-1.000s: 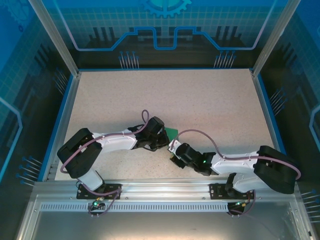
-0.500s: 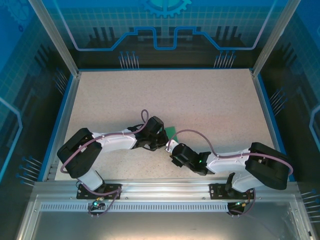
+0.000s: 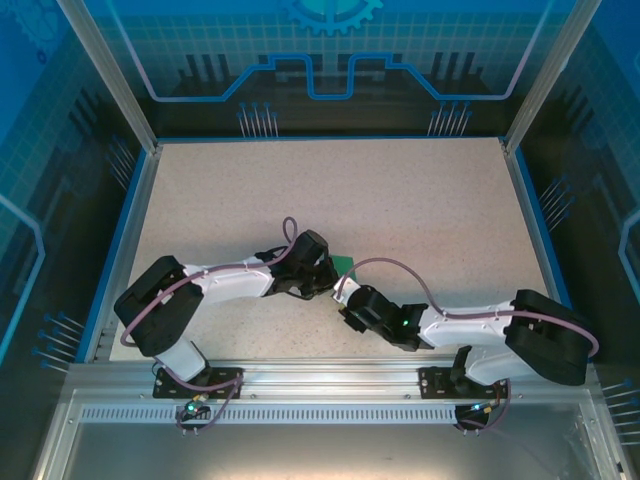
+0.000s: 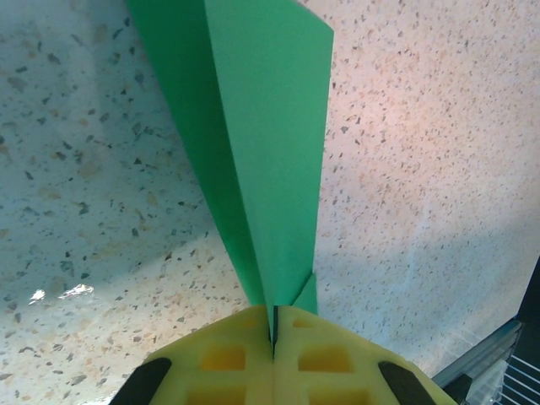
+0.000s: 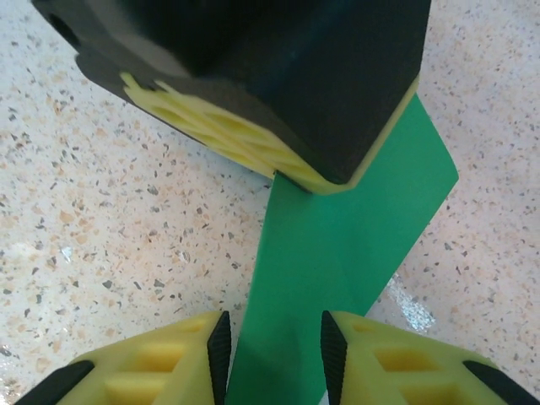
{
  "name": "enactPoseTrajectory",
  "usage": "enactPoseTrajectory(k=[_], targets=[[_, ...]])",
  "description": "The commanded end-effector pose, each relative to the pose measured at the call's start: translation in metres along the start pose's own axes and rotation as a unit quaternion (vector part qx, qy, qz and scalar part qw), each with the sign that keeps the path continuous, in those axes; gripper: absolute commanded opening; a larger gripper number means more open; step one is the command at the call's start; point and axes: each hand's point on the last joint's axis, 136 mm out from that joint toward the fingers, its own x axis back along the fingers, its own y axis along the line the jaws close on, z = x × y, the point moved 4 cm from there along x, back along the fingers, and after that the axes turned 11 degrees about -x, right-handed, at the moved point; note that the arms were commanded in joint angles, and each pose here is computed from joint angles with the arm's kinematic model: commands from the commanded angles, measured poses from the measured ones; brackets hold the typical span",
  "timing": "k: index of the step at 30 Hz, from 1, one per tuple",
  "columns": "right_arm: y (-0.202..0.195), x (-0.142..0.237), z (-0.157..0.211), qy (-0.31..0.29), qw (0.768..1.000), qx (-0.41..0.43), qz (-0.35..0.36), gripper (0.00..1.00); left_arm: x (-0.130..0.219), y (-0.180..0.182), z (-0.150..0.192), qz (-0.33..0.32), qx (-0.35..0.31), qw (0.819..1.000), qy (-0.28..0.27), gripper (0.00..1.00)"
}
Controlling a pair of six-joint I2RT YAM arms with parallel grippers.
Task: Fold a paper plane with a square sheet of paper (pick it up from the middle)
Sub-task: Fold the wing for the fifth time at the center of the table.
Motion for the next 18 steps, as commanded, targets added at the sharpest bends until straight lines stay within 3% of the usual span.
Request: enactPoseTrajectory(k=[1, 4, 18], targets=[[0.005, 0.004, -0.015, -0.030, 1.000, 0.001, -0.004, 0.37, -0.005, -0.003, 0.004, 0.002, -0.006, 1.000, 0.022, 0.04], [0.005, 0.000, -0.013, -0.024, 1.000, 0.003, 0.001, 0.36, -0.006, -0.004, 0.004, 0.003, -0.008, 1.000, 0.024, 0.04], [-0.002, -0.009, -0.003, 0.000, 0.999, -0.007, 0.039, 0.11, -0.005, -0.008, 0.002, 0.009, -0.011, 1.000, 0.023, 0.06]])
